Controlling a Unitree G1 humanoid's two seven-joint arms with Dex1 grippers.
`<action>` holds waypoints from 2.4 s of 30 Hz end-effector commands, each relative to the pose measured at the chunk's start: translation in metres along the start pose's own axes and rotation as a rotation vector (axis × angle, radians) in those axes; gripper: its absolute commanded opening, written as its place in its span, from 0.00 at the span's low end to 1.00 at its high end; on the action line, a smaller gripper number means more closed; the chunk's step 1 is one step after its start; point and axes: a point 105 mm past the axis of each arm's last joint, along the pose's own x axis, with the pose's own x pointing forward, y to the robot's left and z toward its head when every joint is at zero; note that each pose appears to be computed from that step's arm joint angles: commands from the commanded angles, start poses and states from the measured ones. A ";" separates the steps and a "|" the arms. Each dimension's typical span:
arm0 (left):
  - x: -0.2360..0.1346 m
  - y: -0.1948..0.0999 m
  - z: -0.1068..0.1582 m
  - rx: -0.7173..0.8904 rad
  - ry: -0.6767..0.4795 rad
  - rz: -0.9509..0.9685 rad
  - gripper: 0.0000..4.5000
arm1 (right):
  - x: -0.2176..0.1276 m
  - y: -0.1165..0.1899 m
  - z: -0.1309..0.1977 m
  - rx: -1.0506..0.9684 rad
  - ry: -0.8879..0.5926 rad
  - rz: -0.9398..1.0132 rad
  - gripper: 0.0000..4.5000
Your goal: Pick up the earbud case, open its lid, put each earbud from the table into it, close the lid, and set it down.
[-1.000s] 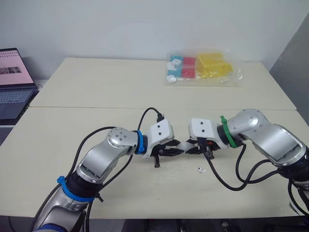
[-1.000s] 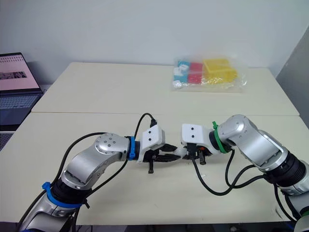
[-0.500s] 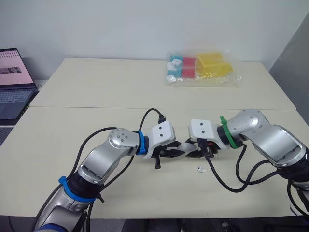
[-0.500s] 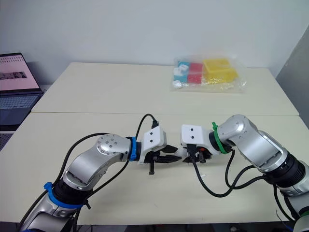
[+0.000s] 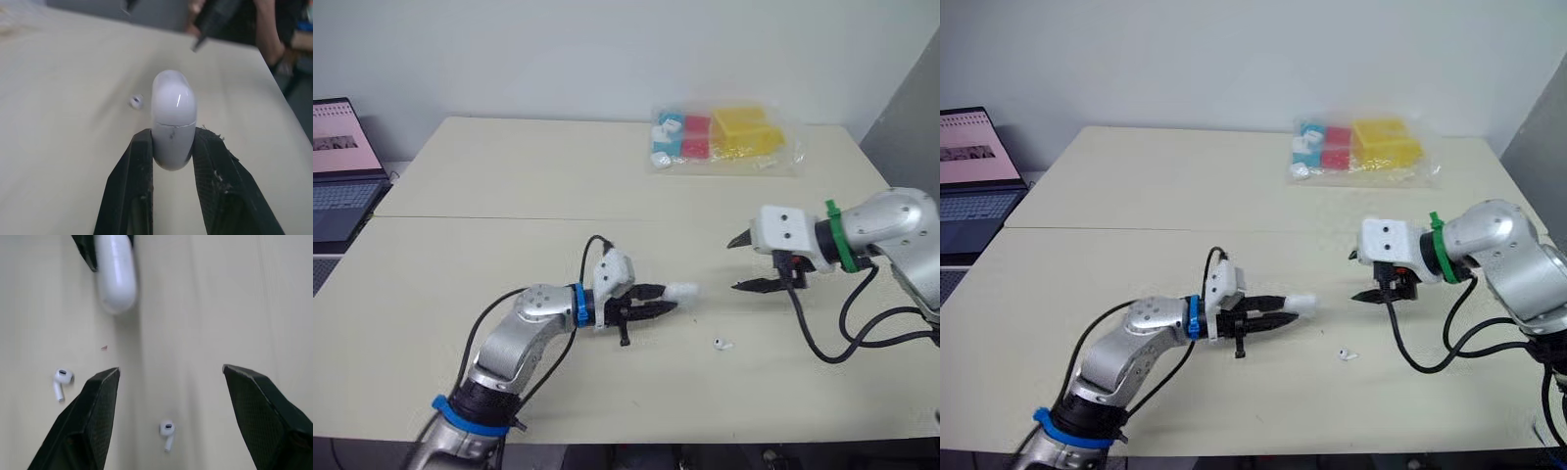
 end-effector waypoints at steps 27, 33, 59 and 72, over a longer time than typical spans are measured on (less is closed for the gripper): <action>-0.001 -0.013 0.005 0.227 -0.024 -0.083 0.17 | 0.044 0.000 0.035 -0.064 -0.189 -0.131 0.78; -0.001 -0.014 0.000 0.237 -0.016 -0.093 0.17 | 0.039 -0.007 0.039 -0.055 -0.198 -0.136 0.78; -0.029 0.002 0.008 0.216 -0.035 0.159 0.17 | -0.013 0.006 -0.071 0.271 0.205 -0.116 0.78; -0.027 -0.009 0.010 0.246 -0.029 0.149 0.17 | 0.032 -0.023 -0.108 0.258 0.312 0.064 0.78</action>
